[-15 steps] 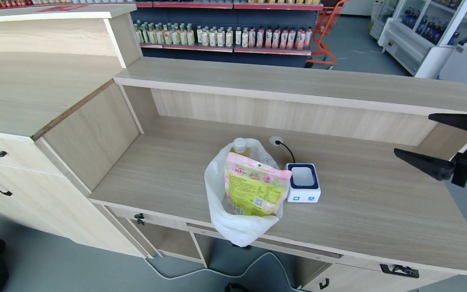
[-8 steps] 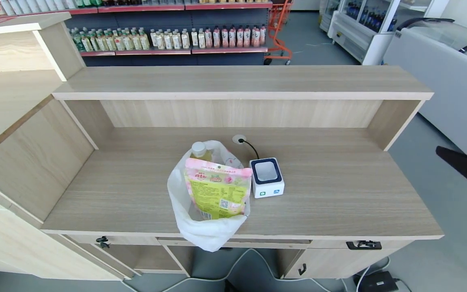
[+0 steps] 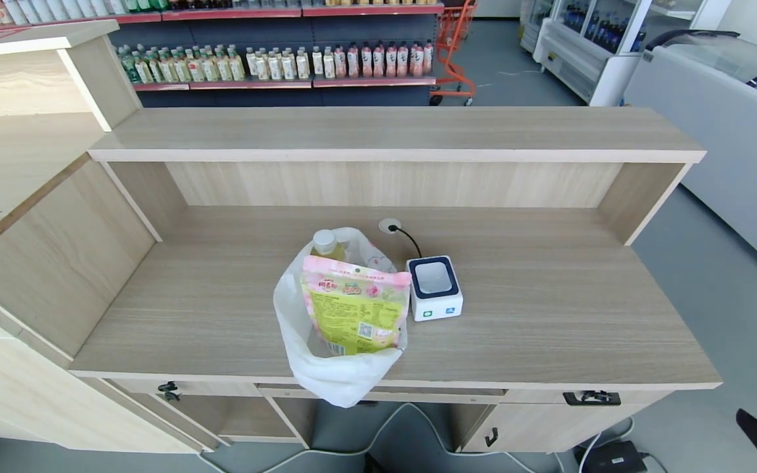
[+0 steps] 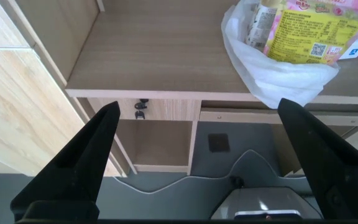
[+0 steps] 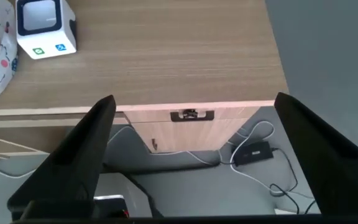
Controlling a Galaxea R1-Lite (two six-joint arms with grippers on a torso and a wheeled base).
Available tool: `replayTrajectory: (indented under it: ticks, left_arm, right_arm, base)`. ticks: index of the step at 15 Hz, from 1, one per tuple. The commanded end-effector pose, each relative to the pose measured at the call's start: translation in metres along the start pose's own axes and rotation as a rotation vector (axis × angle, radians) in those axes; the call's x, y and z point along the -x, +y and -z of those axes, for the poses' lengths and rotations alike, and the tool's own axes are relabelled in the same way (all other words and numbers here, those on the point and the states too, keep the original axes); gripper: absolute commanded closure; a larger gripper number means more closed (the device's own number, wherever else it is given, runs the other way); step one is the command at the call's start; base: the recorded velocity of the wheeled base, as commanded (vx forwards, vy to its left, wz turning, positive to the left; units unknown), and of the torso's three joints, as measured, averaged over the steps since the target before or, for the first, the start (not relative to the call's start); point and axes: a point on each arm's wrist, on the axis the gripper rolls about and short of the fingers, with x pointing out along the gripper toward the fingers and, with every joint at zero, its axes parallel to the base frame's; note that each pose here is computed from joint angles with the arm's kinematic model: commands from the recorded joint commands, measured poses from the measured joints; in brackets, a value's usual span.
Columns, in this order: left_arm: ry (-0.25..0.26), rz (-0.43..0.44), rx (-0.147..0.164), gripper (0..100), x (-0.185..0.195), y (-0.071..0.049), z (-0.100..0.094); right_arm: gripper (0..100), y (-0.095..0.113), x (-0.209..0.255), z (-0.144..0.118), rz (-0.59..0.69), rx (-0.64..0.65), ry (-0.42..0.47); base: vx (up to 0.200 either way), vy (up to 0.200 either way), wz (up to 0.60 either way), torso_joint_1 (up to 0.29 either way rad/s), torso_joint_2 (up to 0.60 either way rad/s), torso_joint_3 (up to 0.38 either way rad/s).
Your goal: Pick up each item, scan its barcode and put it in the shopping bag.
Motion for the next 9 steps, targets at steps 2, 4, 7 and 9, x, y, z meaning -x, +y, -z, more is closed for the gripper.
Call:
replayTrajectory:
  ticks: [2, 4, 7, 9]
  left_arm:
    - [0.0, 0.0, 0.0, 0, 0.0, 0.0, 0.0]
    - [0.0, 0.0, 0.0, 0, 0.0, 0.0, 0.0]
    - [0.0, 0.0, 0.002, 0, 0.0, 0.0, 0.0]
    - [0.0, 0.0, 0.0, 0, 0.0, 0.0, 0.0]
  right_arm:
    - [0, 0.004, 0.041, 0.037, 0.004, -0.014, -0.059]
    - [0, 0.003, 0.048, 0.044, 0.028, -0.047, -0.093]
    - [0, 0.001, 0.056, 0.058, -0.048, -0.034, -0.099]
    - [0, 0.001, 0.056, 0.058, -0.04, -0.034, -0.104]
  base:
    - [0.0, 0.0, 0.0, 0.0, 0.0, 0.0]
    - [0.0, 0.0, 0.0, 0.0, 0.0, 0.0]
    - [0.0, 0.0, 0.0, 0.0, 0.0, 0.0]
    - [0.0, 0.0, 0.0, 0.0, 0.0, 0.0]
